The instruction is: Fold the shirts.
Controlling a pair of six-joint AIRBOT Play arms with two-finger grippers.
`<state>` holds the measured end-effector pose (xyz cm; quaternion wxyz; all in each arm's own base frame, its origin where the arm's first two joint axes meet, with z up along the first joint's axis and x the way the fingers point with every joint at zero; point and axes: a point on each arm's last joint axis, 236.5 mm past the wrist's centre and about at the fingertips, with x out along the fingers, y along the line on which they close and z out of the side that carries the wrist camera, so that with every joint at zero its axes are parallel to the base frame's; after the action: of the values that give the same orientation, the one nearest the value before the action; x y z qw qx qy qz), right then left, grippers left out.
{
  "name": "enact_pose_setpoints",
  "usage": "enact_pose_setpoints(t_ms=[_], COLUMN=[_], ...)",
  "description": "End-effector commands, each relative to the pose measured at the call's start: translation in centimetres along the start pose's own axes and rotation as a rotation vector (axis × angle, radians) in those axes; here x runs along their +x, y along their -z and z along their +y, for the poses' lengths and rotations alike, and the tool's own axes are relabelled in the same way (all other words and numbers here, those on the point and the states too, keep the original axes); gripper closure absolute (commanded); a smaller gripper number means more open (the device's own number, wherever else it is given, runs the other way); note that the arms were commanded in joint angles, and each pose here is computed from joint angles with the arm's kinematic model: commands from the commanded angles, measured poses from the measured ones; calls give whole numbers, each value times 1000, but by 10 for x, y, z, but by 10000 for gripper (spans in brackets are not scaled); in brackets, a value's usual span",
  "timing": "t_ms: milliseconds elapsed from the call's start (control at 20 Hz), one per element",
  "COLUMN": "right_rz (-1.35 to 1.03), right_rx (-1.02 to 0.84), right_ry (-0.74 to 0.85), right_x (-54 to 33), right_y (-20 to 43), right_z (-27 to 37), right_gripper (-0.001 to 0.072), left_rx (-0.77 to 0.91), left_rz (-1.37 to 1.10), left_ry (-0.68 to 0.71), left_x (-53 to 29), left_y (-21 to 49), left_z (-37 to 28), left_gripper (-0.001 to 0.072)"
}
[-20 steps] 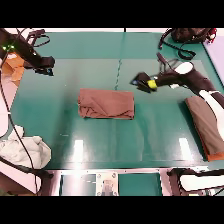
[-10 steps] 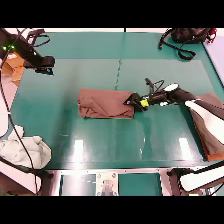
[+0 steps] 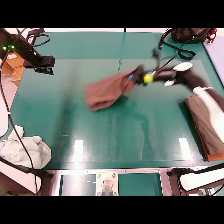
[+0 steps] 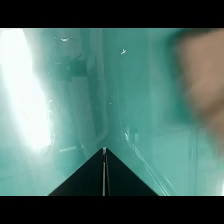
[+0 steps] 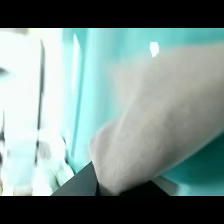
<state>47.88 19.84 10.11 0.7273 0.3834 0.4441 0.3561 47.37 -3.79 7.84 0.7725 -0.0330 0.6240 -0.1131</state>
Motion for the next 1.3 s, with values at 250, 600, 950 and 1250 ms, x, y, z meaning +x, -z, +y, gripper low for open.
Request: enact_pose_setpoints(t_ms=[250, 600, 950, 1250], right_rz=[-542, -721, -655, -503], right_rx=[19, 283, 602, 920], right_ry=[203, 593, 887, 1101], right_x=[-284, -451, -499, -498], right_y=[-134, -78, 46, 154], right_z=[-2, -104, -133, -166], right_gripper=[698, 699, 699, 698], left_rx=[1, 1, 5, 12], left_rz=[17, 17, 17, 38], left_ry=[11, 25, 55, 111], left_x=[0, 0, -1, -2], left_y=[4, 4, 4, 9], left_z=[-3, -6, -13, -26], left_gripper=[679, 679, 679, 679])
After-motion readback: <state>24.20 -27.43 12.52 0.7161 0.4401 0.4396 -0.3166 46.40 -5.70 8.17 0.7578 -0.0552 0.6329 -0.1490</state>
